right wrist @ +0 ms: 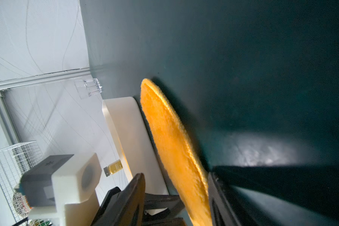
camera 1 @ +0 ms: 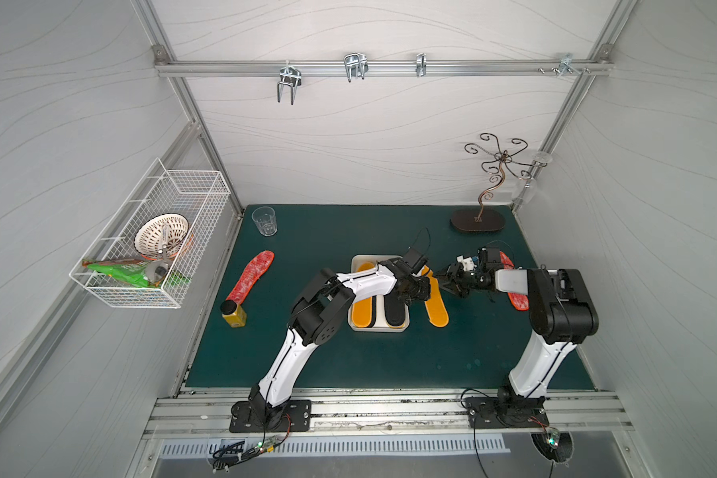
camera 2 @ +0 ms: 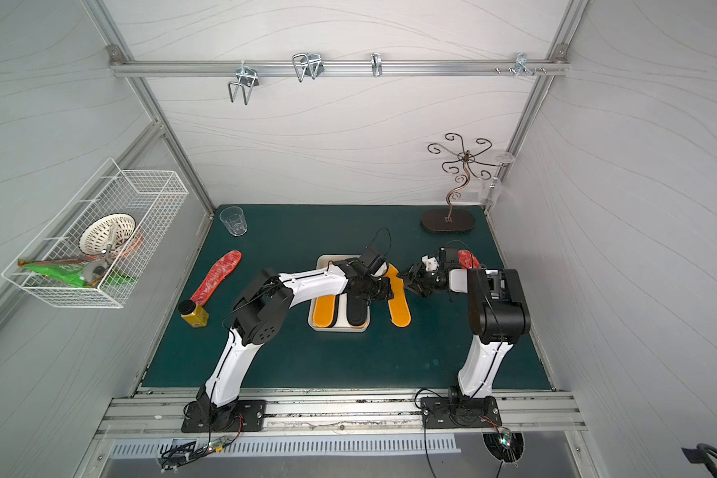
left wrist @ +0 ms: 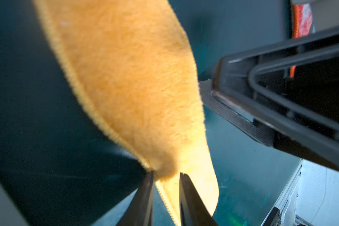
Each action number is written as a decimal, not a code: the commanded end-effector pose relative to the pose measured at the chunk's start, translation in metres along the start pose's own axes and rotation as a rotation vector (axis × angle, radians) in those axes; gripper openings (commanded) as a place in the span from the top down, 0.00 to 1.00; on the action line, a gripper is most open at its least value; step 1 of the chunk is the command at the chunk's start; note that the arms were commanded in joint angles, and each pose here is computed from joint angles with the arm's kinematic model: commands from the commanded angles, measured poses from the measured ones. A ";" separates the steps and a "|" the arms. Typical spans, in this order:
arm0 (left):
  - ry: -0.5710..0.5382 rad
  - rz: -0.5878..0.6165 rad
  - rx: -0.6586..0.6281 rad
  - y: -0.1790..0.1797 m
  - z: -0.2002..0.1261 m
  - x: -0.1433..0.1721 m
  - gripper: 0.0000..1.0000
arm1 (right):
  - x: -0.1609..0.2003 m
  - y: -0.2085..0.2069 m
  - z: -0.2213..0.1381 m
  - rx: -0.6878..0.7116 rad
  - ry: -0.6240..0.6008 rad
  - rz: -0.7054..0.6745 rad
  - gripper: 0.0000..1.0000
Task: Put the insoles into the storage box
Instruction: Pick up the insole from the center of the board.
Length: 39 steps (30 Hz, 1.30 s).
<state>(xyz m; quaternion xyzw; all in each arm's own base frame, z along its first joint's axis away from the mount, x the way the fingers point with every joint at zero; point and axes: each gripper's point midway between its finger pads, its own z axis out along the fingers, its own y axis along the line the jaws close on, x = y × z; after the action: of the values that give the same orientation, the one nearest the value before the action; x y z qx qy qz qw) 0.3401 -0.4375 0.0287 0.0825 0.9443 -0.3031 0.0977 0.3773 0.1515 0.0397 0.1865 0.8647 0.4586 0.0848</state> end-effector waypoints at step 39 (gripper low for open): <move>-0.043 -0.008 -0.069 0.035 -0.015 -0.018 0.77 | 0.029 -0.030 -0.017 0.060 -0.010 0.082 0.51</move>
<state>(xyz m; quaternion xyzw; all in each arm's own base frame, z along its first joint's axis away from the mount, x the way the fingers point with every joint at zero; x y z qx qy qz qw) 0.3570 -0.4053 0.0231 0.0636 0.9507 -0.2823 0.1115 0.3403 0.1409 0.0359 0.2184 0.8585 0.4590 0.0675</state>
